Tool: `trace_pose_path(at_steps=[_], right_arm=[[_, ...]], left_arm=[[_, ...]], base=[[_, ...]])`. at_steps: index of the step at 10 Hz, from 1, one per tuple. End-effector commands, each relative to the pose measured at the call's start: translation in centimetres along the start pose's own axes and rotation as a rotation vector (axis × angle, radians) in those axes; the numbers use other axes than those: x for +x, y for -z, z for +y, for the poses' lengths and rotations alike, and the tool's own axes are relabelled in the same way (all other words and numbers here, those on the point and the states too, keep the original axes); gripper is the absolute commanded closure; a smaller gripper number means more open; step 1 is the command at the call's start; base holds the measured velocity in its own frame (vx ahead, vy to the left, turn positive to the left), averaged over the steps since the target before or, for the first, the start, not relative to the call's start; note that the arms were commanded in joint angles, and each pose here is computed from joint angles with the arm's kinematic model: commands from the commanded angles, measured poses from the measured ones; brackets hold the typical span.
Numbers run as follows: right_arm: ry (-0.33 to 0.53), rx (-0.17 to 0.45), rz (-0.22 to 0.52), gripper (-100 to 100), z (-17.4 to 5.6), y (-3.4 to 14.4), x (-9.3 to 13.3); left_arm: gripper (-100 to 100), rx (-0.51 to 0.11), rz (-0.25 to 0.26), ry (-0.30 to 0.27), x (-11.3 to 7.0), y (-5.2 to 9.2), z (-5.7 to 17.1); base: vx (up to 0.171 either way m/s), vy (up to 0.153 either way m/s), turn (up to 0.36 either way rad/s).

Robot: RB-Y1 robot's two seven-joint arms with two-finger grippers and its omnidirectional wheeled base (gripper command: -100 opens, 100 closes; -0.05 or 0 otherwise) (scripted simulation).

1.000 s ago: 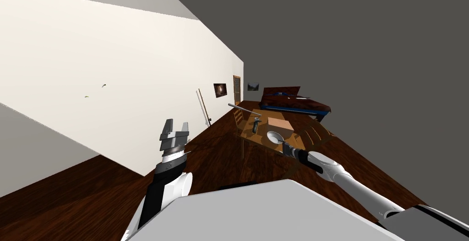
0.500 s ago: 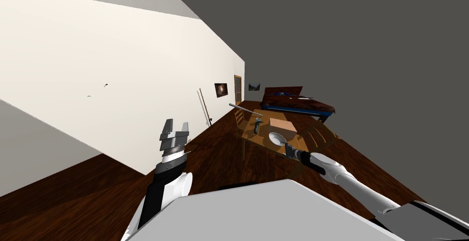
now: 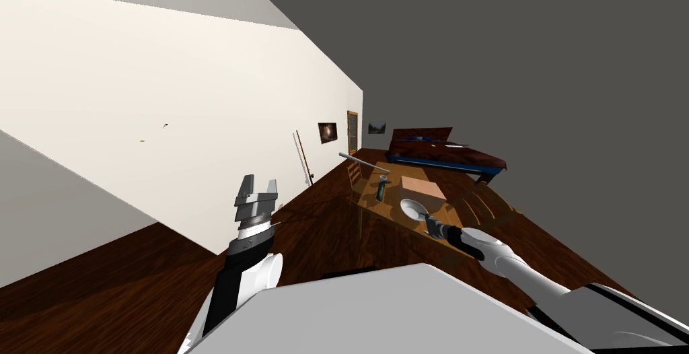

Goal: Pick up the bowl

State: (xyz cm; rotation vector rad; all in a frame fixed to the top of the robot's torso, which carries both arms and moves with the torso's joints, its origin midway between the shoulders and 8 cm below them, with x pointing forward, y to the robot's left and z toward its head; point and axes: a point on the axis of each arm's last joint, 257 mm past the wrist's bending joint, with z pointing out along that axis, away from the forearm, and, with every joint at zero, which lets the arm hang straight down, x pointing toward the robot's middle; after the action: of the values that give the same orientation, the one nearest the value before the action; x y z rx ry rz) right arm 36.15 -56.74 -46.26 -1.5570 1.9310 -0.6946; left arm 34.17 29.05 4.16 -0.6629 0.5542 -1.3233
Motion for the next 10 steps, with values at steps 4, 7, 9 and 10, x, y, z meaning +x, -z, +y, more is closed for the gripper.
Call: trace_pose_path(at_steps=[4, 7, 9, 10], right_arm=[[0.053, -0.090, 0.088, -100, 4.1, 0.9, 3.7], [0.058, -0.130, 0.096, -100, 6.5, 1.1, 3.8], [0.053, -0.126, 0.098, -100, 6.2, 1.2, 3.8], [0.056, -0.127, 0.097, 0, 6.3, 1.2, 3.8]], left_arm=[[0, 0.000, 0.000, 0.000, 0.0, 0.0, 0.0], [0, 0.000, 0.000, 0.000, 0.0, 0.0, 0.0], [0, 0.000, 0.000, 0.000, 0.0, 0.0, 0.0], [0, 0.000, 0.000, 0.000, 0.0, 0.0, 0.0]], base=[[0.123, -0.017, 0.084], [0.049, -0.042, 0.026], [0.024, -0.017, 0.009], [0.000, 0.000, 0.000]])
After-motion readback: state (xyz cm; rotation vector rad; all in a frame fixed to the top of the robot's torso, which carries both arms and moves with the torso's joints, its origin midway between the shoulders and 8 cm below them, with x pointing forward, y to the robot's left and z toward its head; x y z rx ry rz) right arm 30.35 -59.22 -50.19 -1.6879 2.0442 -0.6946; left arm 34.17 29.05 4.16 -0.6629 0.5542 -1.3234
